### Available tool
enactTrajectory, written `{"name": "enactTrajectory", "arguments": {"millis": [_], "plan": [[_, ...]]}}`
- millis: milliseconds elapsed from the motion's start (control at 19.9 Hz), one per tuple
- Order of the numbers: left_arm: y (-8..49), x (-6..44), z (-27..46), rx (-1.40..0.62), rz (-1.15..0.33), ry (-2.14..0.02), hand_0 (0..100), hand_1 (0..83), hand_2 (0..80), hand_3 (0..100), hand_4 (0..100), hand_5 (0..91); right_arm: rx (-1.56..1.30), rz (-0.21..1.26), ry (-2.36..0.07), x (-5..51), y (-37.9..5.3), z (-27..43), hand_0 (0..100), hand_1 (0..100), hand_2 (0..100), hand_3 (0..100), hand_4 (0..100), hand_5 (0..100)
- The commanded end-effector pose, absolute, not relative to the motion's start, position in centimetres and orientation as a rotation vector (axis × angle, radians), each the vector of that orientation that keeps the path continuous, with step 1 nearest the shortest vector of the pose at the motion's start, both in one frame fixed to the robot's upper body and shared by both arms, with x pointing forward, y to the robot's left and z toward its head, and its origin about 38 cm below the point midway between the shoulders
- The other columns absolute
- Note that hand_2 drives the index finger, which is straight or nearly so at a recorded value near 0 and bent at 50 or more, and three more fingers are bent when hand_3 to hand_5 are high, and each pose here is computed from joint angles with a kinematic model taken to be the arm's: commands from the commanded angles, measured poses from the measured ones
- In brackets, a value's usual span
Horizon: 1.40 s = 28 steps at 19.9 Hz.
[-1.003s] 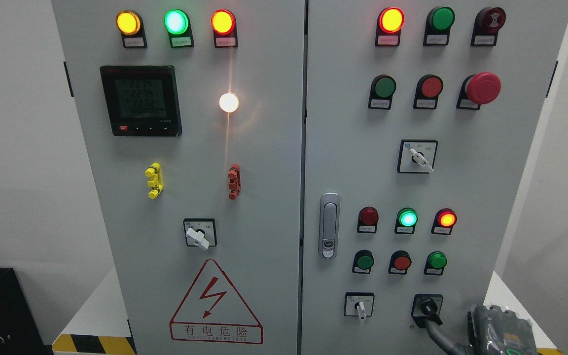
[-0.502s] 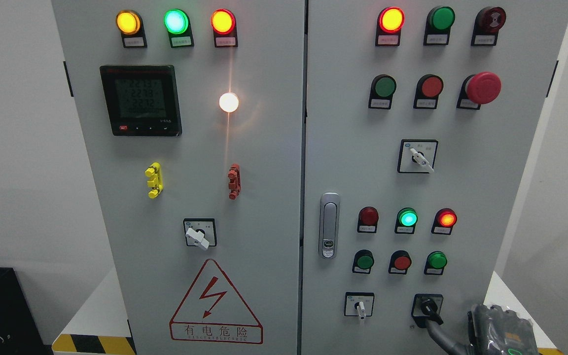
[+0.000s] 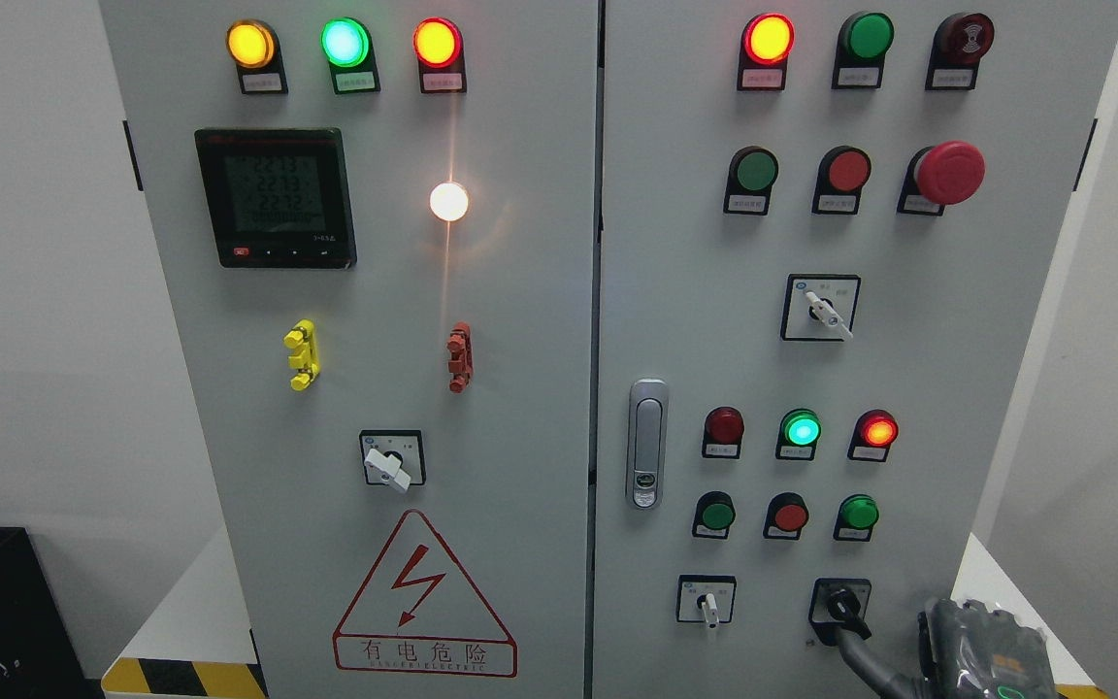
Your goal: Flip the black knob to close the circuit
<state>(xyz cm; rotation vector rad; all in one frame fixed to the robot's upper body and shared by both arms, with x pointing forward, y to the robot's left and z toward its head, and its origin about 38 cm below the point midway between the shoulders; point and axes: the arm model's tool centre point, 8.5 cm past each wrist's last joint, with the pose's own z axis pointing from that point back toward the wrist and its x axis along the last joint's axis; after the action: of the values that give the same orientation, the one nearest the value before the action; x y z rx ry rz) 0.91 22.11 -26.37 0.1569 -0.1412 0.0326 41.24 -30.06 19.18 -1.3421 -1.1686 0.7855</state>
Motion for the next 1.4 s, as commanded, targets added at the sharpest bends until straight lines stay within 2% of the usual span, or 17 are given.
{"name": "enactTrajectory", "arguments": {"millis": [0, 702, 1154, 1254, 1354], "plan": [[22.1, 0.9, -26.4, 0.160, 0.033, -0.142, 12, 55.6, 0.0, 0, 0, 0.0, -1.330, 0.797, -1.191, 41.3, -29.1, 19.1, 0, 1, 97, 100, 100, 100], [22.2, 0.9, -26.4, 0.161, 0.033, -0.142, 12, 55.6, 0.0, 0, 0, 0.0, -1.283, 0.842, -1.232, 41.3, -26.4, 18.4, 0, 1, 97, 100, 100, 100], [22.1, 0.9, -26.4, 0.159, 0.032, -0.142, 12, 55.6, 0.0, 0, 0, 0.0, -1.297, 0.763, -1.304, 38.4, -26.3, 19.0, 0, 3, 95, 100, 100, 100], [22.1, 0.9, -26.4, 0.160, 0.033, -0.142, 12, 55.6, 0.0, 0, 0, 0.0, -1.289, 0.732, -1.337, 37.9, -26.4, 19.0, 0, 4, 93, 100, 100, 100], [22.1, 0.9, -26.4, 0.159, 0.032, -0.142, 12, 55.6, 0.0, 0, 0, 0.0, -1.252, 0.702, -1.397, 37.2, -25.9, 19.0, 0, 6, 84, 100, 98, 99]]}}
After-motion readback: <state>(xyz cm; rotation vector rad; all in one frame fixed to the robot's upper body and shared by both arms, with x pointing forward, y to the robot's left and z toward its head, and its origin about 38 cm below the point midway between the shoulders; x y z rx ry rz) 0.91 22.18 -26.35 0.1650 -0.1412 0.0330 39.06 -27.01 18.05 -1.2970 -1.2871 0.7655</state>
